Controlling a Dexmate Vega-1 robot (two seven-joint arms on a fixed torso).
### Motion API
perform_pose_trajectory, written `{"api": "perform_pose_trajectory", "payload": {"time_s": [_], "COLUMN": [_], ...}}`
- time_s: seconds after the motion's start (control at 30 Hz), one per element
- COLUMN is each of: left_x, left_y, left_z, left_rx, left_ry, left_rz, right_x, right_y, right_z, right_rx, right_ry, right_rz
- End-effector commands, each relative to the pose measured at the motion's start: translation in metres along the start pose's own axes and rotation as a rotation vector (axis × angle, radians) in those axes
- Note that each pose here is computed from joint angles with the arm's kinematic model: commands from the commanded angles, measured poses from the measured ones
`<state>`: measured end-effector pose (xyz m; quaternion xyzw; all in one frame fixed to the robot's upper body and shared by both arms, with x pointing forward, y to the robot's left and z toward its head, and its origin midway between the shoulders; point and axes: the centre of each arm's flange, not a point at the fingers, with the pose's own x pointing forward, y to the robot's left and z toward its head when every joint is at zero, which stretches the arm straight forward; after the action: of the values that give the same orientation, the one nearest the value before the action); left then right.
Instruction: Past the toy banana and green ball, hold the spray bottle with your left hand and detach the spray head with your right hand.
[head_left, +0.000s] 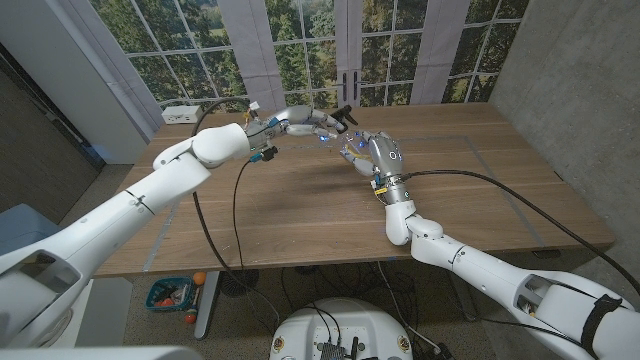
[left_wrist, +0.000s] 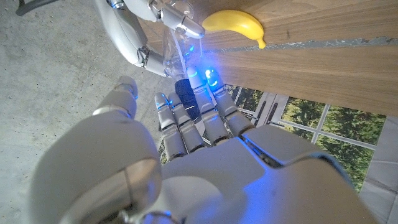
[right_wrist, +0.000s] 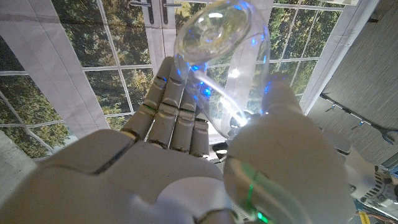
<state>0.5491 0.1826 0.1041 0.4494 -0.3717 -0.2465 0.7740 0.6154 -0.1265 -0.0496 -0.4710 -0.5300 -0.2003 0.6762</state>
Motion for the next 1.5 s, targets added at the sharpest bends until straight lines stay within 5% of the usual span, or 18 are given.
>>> {"api": "perform_pose_trajectory", "payload": {"time_s": [0.03,0.3,0.5,0.6,0.97,1.2,1.5], "left_x": [-0.001,-0.006,-0.023,-0.027,-0.018,-0.008,0.0], "left_y": [0.002,0.001,-0.004,-0.006,-0.007,-0.002,0.001], "left_z": [0.005,0.011,0.008,0.006,-0.006,-0.005,-0.004], "left_rx": [0.071,0.099,0.077,0.062,0.035,0.113,0.143], "left_ry": [-0.012,-0.052,-0.115,-0.067,0.117,0.221,0.129], "left_rz": [0.048,0.126,0.406,0.485,0.479,0.31,0.259], "right_x": [-0.003,-0.003,-0.002,-0.001,-0.001,0.0,0.002], "right_y": [0.004,0.006,0.006,0.006,0.001,-0.004,-0.005], "right_z": [0.002,0.002,0.002,0.002,0.006,0.008,0.011], "right_rx": [0.002,0.005,0.009,0.012,0.039,0.063,0.073], "right_ry": [-0.008,-0.004,-0.004,-0.006,-0.016,-0.025,-0.046], "right_rz": [0.028,0.024,0.024,0.022,-0.014,-0.046,-0.058]}}
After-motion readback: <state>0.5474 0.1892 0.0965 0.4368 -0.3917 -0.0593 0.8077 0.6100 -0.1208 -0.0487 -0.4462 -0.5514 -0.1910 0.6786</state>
